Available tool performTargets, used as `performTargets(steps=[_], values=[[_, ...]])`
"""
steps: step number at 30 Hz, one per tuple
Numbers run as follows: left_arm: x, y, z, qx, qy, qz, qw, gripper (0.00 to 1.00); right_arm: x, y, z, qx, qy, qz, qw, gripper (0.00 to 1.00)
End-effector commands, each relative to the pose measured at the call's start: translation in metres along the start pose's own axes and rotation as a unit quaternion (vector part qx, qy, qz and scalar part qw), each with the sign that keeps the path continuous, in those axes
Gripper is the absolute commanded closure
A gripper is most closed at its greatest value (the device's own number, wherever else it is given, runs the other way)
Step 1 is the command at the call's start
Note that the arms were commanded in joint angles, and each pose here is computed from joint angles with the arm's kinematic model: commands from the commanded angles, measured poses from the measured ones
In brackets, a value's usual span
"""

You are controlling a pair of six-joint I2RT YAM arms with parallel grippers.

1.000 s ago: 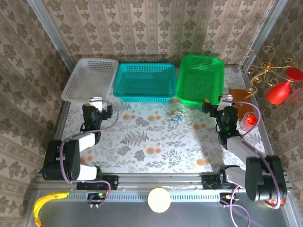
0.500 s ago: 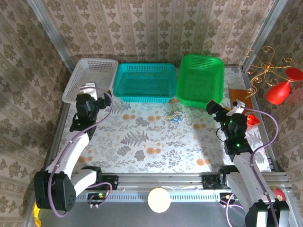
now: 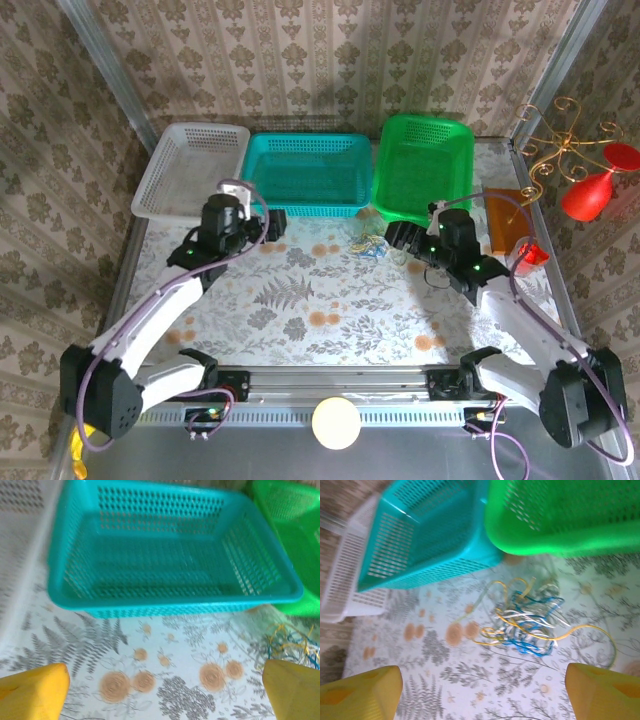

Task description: Untangle the cables

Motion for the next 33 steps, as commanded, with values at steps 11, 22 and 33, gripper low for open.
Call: performTargets(steps=[11, 22, 33], values=[[-0.02, -0.113, -0.019, 0.053, 0.026, -0.028, 0.998, 0.0, -0.012, -0.035, 0.006, 0.034, 0.002, -0.077, 0.996, 0.11], [-0.019, -0.155, -0.007, 0.034, 0.022, -0.028, 0.999, 0.0, -0.028, -0.062, 0.038, 0.034, 0.029, -0.125, 0.991, 0.11], [-0.018, -0.129, -0.007, 0.036, 0.043, -0.068, 0.996, 0.0, -0.019, -0.026, 0.015, 0.029, 0.008, -0.068, 0.997, 0.11]])
Point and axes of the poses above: each hand's point on the last joint's axis, 136 mm out from that joint toward the fingers, its own y axis back along the fingers, its own x axis along the line the jaws close on, z = x × y, the point moved 10 cm from there along y, back along the fingers, and after that the axes turned 15 degrees about y, right-handed, at the moved point
